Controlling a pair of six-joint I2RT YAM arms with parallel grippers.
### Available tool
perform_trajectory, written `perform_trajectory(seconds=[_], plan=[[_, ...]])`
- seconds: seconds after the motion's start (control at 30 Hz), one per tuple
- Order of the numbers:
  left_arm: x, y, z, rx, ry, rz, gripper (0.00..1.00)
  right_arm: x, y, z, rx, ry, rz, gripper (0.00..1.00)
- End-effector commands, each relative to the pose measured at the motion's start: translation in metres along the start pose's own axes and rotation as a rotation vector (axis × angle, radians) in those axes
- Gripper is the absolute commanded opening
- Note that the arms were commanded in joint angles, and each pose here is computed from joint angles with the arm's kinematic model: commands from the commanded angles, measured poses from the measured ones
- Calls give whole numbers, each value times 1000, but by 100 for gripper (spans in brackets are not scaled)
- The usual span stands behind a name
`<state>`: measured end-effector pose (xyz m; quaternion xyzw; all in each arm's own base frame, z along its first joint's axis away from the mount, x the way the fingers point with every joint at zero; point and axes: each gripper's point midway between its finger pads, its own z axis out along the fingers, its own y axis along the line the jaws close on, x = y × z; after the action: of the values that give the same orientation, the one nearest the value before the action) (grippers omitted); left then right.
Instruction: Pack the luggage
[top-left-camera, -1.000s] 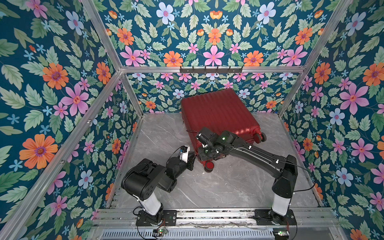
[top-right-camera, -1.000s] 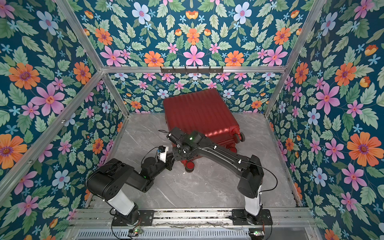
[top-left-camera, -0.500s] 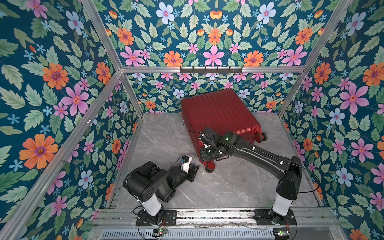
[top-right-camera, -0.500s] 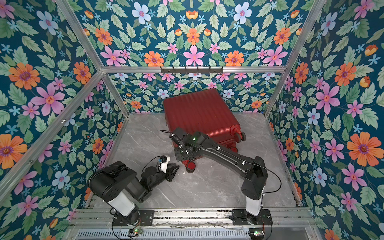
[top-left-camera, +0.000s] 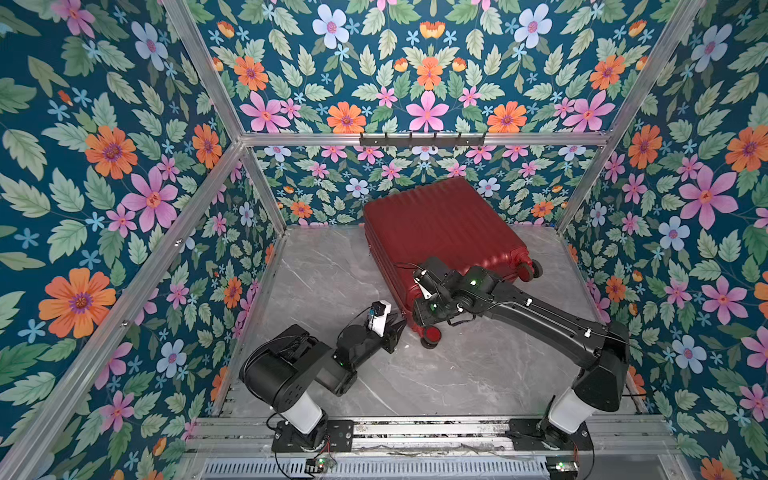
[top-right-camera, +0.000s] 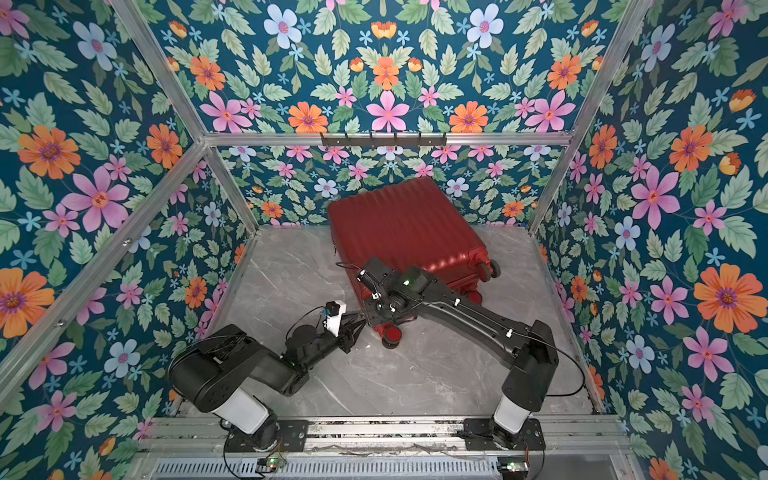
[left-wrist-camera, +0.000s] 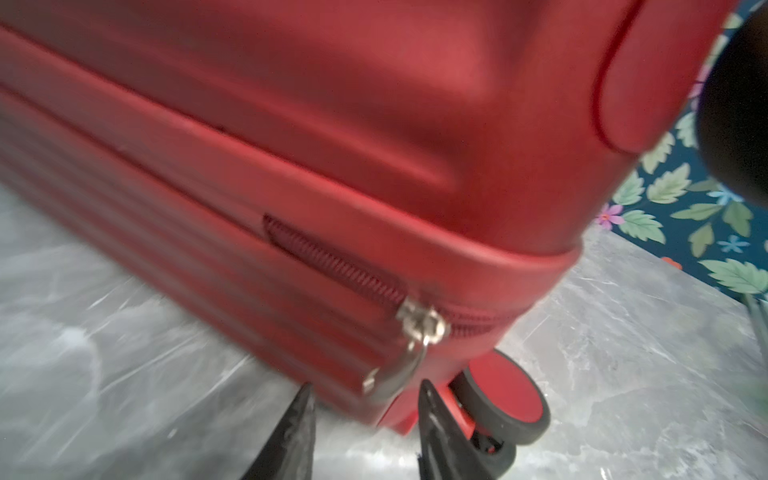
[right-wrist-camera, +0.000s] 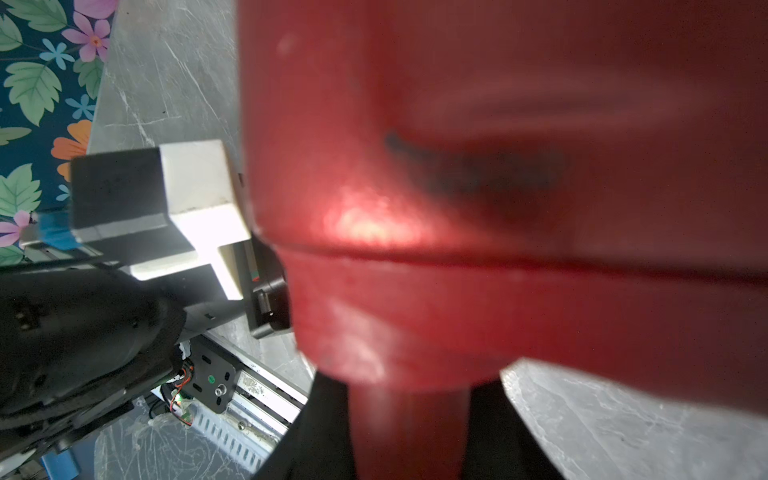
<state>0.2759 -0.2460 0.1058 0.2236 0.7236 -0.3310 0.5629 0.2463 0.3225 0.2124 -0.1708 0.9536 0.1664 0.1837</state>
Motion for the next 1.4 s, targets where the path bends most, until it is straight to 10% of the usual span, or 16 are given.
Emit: perform_trajectory(seconds=[0.0, 0.8, 1.37], plan=[[5, -14, 8, 91, 34, 16, 41, -16, 6, -11, -41, -82, 15, 34], [-12, -11, 12, 65, 23, 82, 32, -12, 9, -3, -64, -48, 29, 33], [-35, -3, 10, -7, -38, 102, 0, -15, 12, -7, -81, -60, 30, 31]])
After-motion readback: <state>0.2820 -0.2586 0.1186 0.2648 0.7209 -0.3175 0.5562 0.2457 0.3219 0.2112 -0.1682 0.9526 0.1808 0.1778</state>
